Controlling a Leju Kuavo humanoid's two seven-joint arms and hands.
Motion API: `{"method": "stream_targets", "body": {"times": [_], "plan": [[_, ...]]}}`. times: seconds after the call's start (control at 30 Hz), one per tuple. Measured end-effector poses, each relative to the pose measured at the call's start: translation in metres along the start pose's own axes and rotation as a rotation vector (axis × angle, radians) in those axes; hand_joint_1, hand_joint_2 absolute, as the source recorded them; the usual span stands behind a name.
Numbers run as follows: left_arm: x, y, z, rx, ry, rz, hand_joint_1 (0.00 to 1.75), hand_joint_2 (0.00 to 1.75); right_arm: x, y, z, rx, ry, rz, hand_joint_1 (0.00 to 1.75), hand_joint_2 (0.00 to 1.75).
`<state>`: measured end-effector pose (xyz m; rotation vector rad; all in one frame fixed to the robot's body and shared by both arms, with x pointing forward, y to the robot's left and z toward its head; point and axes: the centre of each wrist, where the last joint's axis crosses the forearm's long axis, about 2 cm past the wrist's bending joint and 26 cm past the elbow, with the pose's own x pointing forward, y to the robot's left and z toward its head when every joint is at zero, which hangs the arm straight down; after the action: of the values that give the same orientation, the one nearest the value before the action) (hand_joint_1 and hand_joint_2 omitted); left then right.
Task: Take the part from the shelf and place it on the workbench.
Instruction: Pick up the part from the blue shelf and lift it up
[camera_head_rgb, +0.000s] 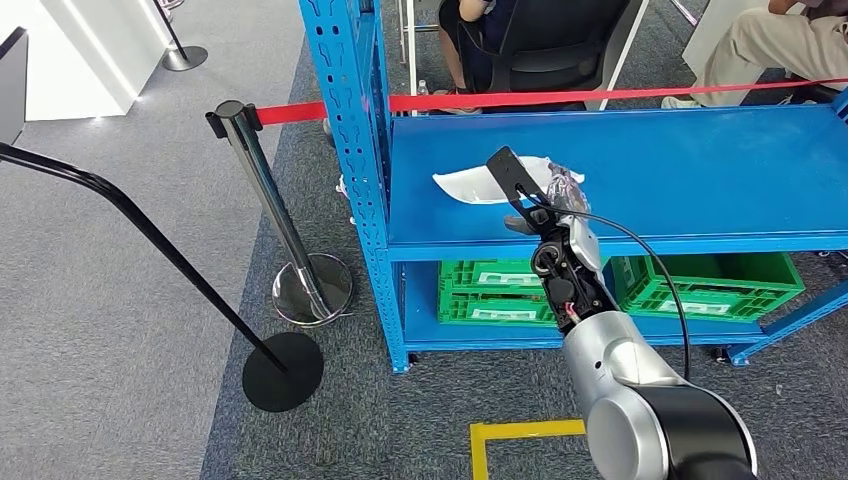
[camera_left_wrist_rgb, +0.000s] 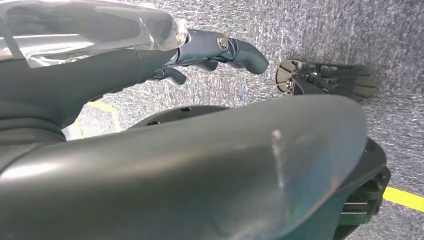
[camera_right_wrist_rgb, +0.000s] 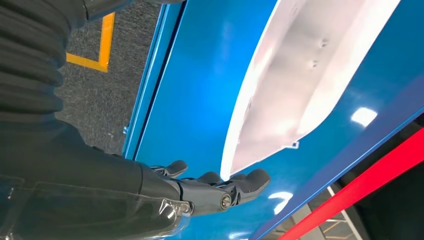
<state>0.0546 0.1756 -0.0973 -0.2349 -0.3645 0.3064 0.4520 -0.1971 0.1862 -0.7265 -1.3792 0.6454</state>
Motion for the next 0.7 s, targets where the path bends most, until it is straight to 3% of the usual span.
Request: {"method": "stream_targets", "body": {"times": [0.7], "plan": [[-0.001, -0.001, 0.000, -0.005, -0.002, 0.085, 0.00, 0.00, 0.011, 0.018, 0.009, 0.062, -0.010, -0.028, 0.00, 1.75]]}}
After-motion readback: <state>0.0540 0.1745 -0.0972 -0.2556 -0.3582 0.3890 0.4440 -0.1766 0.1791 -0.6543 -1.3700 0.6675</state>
